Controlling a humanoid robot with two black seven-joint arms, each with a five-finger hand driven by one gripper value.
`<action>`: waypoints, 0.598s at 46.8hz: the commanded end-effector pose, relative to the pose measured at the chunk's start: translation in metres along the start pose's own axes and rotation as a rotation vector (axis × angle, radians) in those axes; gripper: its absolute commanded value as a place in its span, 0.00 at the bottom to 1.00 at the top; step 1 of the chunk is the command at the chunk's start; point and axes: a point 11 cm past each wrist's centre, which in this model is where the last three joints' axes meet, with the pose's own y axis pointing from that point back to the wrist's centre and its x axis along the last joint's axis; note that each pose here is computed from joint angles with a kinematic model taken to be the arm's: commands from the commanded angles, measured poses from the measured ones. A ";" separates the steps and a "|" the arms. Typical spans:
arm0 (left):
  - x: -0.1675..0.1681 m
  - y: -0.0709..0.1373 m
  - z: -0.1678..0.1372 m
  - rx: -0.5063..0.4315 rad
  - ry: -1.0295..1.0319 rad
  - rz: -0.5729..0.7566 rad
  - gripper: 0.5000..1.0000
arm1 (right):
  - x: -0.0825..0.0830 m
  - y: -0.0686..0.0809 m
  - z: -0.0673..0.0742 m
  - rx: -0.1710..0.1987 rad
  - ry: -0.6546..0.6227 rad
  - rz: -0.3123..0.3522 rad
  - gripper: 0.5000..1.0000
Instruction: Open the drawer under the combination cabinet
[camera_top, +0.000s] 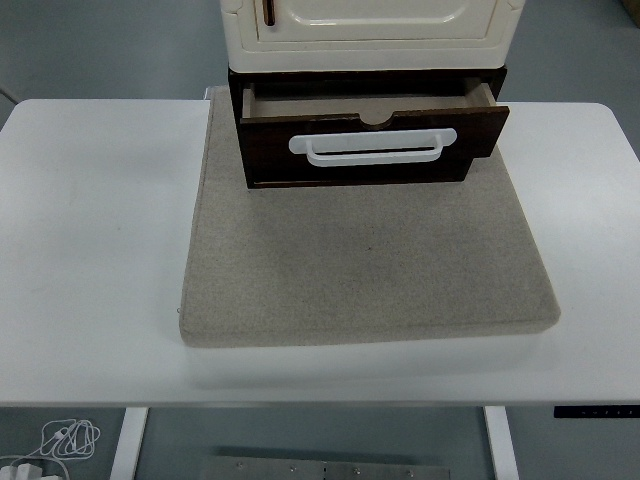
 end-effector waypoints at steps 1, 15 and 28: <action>0.021 0.001 -0.031 0.058 0.023 0.027 1.00 | 0.000 0.000 0.000 0.000 0.000 0.000 0.85; 0.034 0.007 -0.112 0.167 0.153 0.002 1.00 | 0.000 0.000 0.002 -0.001 -0.001 -0.001 0.85; 0.045 0.016 -0.135 0.184 0.201 -0.091 1.00 | 0.000 0.000 0.005 -0.008 -0.003 -0.001 0.85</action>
